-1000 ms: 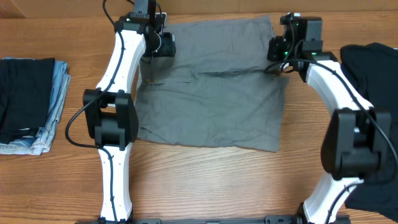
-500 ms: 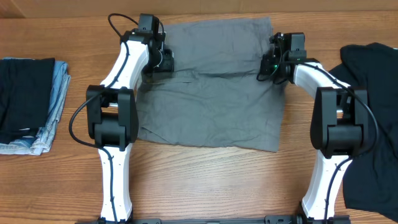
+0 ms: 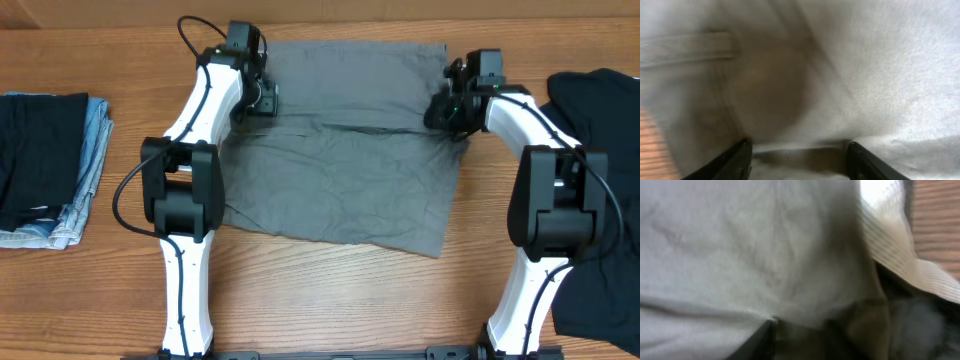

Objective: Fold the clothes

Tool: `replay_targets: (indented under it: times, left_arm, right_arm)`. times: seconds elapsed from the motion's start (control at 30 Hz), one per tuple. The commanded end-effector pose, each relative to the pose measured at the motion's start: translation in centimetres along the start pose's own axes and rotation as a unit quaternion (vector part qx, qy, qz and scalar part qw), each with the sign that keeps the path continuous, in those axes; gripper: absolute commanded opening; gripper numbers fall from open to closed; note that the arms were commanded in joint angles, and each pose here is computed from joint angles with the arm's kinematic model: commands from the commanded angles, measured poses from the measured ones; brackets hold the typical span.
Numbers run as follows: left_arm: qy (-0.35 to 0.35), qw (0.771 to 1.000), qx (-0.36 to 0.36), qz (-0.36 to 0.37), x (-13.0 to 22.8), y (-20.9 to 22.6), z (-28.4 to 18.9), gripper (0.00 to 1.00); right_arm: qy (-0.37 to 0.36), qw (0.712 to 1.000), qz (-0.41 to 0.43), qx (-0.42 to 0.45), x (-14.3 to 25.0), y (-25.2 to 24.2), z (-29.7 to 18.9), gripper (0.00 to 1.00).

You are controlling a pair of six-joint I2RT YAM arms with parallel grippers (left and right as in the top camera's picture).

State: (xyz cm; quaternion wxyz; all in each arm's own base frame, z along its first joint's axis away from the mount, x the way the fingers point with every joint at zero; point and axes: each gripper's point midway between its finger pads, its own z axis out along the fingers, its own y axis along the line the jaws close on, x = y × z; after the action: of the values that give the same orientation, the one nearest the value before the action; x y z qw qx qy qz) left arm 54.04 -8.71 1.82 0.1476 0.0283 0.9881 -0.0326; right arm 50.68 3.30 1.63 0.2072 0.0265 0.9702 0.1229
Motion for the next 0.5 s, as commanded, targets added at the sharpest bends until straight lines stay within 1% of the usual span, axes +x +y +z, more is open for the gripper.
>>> replay_targets:
  times: [0.0,0.03,0.07,0.1,0.17,0.23,0.27,0.3,0.33,0.4,0.47]
  left_arm:
    - [-0.102,0.995,-0.011,-0.001,-6.1,0.2,-9.1,0.69]
    - [-0.122,0.992,-0.009,-0.009,-6.9,0.0,-12.5,0.74]
    - [-0.134,0.991,-0.01,-0.025,-7.0,0.2,-15.9,0.8]
    - [-0.144,0.988,-0.021,-0.041,-6.6,0.6,-19.1,0.84]
    - [-0.16,0.984,-0.047,-0.067,-5.5,1.7,-23.6,0.89]
    - [-0.161,0.981,-0.049,-0.094,-3.2,1.9,-27.6,0.9]
    - [-0.153,0.981,-0.048,-0.106,-1.5,2.0,-29.6,0.91]
    - [-0.147,0.981,-0.048,-0.115,-0.3,2.1,-30.7,0.91]
    - [-0.129,0.982,-0.05,-0.127,1.8,2.1,-32.2,0.91]
    - [-0.102,0.983,-0.054,-0.146,4.6,2.4,-33.6,0.91]
    - [-0.09,0.985,-0.047,-0.136,6.0,2.1,-34.3,0.91]
  right_arm:
    - [-0.092,0.996,-0.013,-0.008,-7.2,1.4,-8.2,0.89]
    - [-0.098,0.995,-0.015,-0.015,-8.2,2.4,-11.1,0.96]
    - [-0.102,0.995,-0.015,-0.012,-8.5,2.9,-13.7,1.0]
    - [-0.106,0.994,-0.007,-0.007,-8.5,3.3,-16.0,1.0]
    - [-0.112,0.993,0.019,0.007,-7.5,3.6,-20.0,1.0]
    - [-0.103,0.993,0.052,0.025,-5.6,3.6,-23.2,1.0]
    - [-0.091,0.992,0.075,0.037,-4.0,3.5,-24.9,1.0]
    - [-0.08,0.992,0.092,0.044,-2.7,3.5,-26.0,1.0]
    - [-0.061,0.991,0.112,0.046,-0.9,3.7,-27.3,1.0]
    - [-0.022,0.988,0.143,0.052,2.0,4.0,-28.3,1.0]
    - [0.037,0.983,0.168,0.065,5.2,4.1,-28.2,1.0]
